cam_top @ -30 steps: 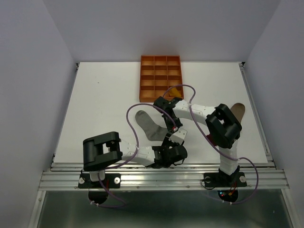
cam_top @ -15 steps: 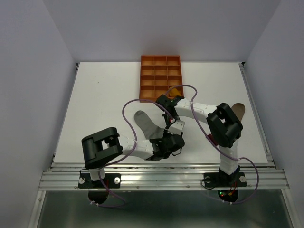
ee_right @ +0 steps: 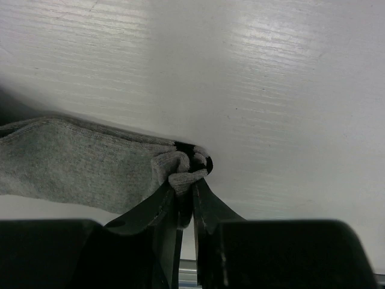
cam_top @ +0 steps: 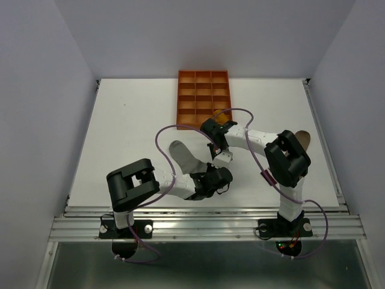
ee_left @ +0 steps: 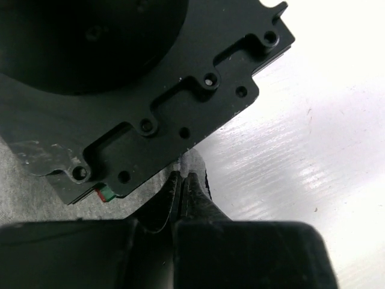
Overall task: Roll the socks
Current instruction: Roll the sock at the center of the board.
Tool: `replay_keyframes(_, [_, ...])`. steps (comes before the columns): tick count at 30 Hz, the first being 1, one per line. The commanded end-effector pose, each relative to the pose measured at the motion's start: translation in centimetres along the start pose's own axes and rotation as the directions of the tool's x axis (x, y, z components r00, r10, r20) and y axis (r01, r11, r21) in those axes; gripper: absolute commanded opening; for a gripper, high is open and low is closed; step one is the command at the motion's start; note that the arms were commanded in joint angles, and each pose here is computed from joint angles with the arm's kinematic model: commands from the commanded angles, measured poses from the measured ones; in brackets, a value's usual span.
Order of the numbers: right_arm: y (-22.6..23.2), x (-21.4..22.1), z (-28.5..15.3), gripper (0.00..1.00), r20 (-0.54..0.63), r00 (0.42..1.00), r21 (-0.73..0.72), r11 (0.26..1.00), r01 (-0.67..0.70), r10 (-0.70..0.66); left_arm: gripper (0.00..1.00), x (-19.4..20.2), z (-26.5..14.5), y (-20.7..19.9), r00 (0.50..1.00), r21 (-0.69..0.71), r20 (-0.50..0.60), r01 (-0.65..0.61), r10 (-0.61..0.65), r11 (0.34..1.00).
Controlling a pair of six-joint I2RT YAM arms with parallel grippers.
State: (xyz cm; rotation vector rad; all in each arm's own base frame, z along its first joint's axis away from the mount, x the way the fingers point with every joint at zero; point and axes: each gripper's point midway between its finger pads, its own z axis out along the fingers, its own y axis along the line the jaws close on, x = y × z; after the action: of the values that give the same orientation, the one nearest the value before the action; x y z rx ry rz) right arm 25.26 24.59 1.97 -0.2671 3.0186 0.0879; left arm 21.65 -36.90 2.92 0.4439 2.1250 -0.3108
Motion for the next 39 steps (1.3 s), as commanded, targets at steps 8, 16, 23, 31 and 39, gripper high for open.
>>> replay_keyframes(8, [3.7,-4.1,-1.9,0.44,0.166,0.981,-0.219,0.974,-0.059,0.097,0.0,3.4,1.8,5.1,0.976,-0.083,-0.176,0.112,-0.125,0.99])
replay_keyframes(16, [3.8,-6.2,-5.2,0.46,0.21,0.96,-0.416,0.905,-0.085,0.187,0.0,4.0,2.0,5.8,0.961,-0.072,-0.208,0.173,-0.185,0.982])
replay_keyframes(23, [1.9,-4.8,-4.3,0.46,0.191,0.951,-0.443,0.886,-0.139,0.244,0.0,4.3,1.5,7.1,0.933,-0.056,-0.225,0.276,-0.281,0.96])
replay_keyframes(31, [0.0,-6.3,-4.3,0.46,0.214,0.894,-0.478,0.84,-0.255,0.393,0.0,4.6,1.2,8.7,0.893,-0.075,-0.22,0.385,-0.392,0.92])
replay_keyframes(39, [1.0,-6.8,-4.0,0.43,0.21,0.893,-0.537,0.81,-0.234,0.397,0.0,4.5,1.0,9.2,0.869,-0.062,-0.224,0.438,-0.44,0.897])
